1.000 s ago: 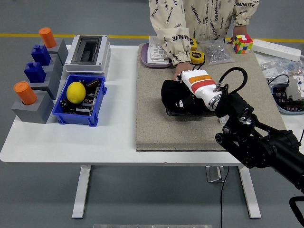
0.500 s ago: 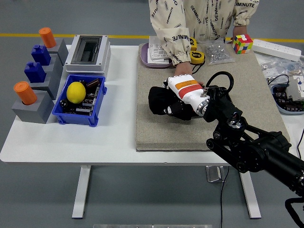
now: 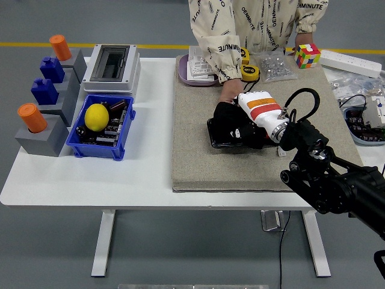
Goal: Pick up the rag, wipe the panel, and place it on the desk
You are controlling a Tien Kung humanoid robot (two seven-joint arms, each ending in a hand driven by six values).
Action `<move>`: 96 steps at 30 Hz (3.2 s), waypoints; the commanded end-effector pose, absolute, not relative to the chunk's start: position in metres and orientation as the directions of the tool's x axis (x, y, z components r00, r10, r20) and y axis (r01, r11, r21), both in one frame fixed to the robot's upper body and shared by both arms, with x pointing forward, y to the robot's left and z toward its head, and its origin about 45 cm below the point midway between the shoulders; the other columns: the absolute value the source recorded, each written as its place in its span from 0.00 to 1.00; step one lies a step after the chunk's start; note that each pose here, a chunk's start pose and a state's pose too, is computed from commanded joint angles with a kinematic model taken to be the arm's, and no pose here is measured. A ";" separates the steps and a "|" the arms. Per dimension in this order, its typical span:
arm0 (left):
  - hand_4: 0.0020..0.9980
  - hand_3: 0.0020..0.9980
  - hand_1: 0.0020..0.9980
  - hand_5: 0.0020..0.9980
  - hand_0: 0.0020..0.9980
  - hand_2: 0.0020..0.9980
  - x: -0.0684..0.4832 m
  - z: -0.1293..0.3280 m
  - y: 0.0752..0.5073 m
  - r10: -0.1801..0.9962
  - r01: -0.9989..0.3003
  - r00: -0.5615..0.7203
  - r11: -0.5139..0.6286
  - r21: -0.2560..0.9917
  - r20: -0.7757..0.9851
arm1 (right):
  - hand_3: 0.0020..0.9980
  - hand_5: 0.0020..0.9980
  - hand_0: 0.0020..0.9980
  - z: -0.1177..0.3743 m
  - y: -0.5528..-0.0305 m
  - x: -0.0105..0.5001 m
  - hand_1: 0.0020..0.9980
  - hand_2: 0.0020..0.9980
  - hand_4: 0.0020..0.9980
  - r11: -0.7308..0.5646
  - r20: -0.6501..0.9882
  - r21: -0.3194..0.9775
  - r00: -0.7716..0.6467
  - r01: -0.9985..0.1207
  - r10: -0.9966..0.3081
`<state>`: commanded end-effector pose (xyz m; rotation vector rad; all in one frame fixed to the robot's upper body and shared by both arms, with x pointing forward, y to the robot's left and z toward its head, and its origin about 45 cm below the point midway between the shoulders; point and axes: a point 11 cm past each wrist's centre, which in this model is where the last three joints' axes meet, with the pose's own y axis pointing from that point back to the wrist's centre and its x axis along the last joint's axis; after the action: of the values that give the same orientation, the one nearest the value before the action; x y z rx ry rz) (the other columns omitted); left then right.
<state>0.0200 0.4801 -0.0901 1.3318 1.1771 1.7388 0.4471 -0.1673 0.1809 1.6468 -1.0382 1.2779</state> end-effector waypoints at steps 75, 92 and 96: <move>0.60 0.57 0.70 0.48 0.65 0.74 0.020 -0.090 0.480 0.879 0.029 -0.285 -0.390 0.920 0.381 | 0.39 0.10 0.22 0.181 -0.206 0.454 0.31 0.35 1.00 -0.269 0.983 0.110 0.145 -0.957 -0.111; 0.60 0.57 0.70 0.48 0.65 0.74 0.015 -0.090 0.482 0.879 0.038 -0.274 -0.395 0.918 0.390 | 0.39 0.10 0.23 0.185 -0.108 0.427 0.31 0.35 1.00 -0.490 0.981 0.106 0.171 -0.865 -0.090; 0.60 0.57 0.70 0.48 0.65 0.74 0.016 -0.090 0.482 0.879 0.036 -0.274 -0.395 0.918 0.389 | 0.39 0.10 0.23 0.186 -0.095 0.421 0.32 0.35 1.00 -0.520 0.981 0.108 0.176 -0.847 -0.084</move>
<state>0.0158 0.4822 -0.0895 1.3433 1.1778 1.7371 0.4206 -0.0954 0.1856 1.7652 -0.8834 1.4068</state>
